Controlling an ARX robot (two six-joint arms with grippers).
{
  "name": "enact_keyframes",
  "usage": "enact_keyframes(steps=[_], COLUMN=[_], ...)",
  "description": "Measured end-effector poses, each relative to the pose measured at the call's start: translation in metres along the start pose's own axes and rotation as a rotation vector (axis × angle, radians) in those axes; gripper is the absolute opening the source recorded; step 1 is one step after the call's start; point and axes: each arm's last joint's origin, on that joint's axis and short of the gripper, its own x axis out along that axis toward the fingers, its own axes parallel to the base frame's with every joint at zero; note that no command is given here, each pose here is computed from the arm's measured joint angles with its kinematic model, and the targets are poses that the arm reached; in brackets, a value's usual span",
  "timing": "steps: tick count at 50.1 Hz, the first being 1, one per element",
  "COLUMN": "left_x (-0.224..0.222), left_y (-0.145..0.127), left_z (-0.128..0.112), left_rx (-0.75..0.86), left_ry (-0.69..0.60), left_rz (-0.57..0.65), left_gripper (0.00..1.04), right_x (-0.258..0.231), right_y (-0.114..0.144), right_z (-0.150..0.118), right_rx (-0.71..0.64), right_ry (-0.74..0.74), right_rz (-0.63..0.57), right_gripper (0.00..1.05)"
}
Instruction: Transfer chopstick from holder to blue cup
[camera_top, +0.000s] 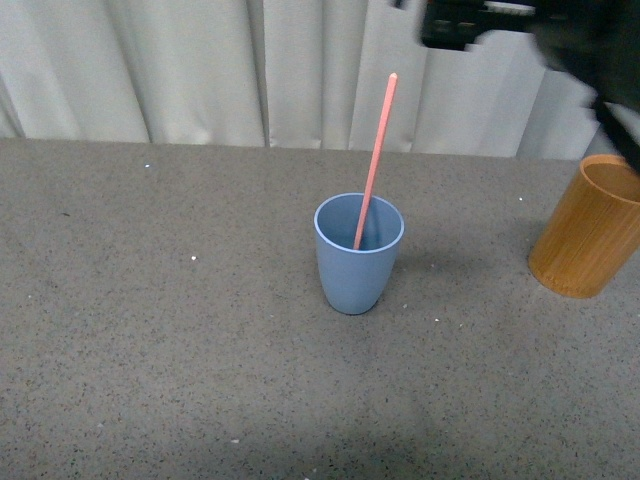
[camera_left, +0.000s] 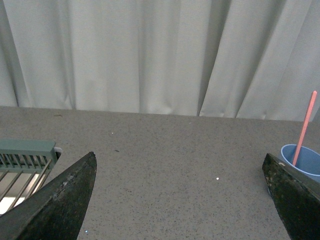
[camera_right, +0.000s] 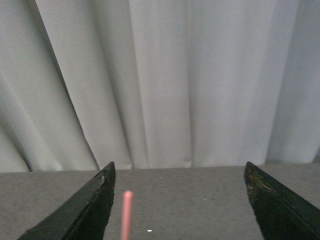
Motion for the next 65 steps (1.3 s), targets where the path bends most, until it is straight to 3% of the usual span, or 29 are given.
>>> enact_keyframes(steps=[8, 13, 18, 22, 32, 58, 65], left_x=[0.000, 0.000, 0.000, 0.000, 0.000, 0.000, 0.000], left_y=[0.000, 0.000, 0.000, 0.000, 0.000, 0.000, 0.000], left_z=[0.000, 0.000, 0.000, 0.000, 0.000, 0.000, 0.000], left_rx=[0.000, 0.000, 0.000, 0.001, 0.001, 0.001, 0.001], left_ry=[0.000, 0.000, 0.000, 0.000, -0.001, -0.001, -0.001], left_rz=[0.000, -0.001, -0.001, -0.001, 0.002, 0.000, 0.000], left_gripper=[0.98, 0.98, 0.98, 0.98, 0.98, 0.98, 0.98], right_x=[-0.060, -0.104, -0.143, -0.168, -0.203, -0.204, -0.204], right_y=[-0.061, -0.099, -0.121, -0.124, -0.122, -0.122, -0.122], right_z=[0.002, -0.013, -0.032, -0.033, -0.019, -0.019, -0.019], right_rx=[-0.055, -0.069, -0.072, -0.076, -0.077, -0.078, -0.078], right_ry=[-0.017, 0.006, 0.106, 0.145, -0.002, -0.010, -0.010], right_rz=[-0.011, -0.003, -0.037, -0.043, -0.030, -0.029, -0.029], right_gripper=[0.42, 0.26, 0.11, 0.01, 0.01, 0.01, 0.22])
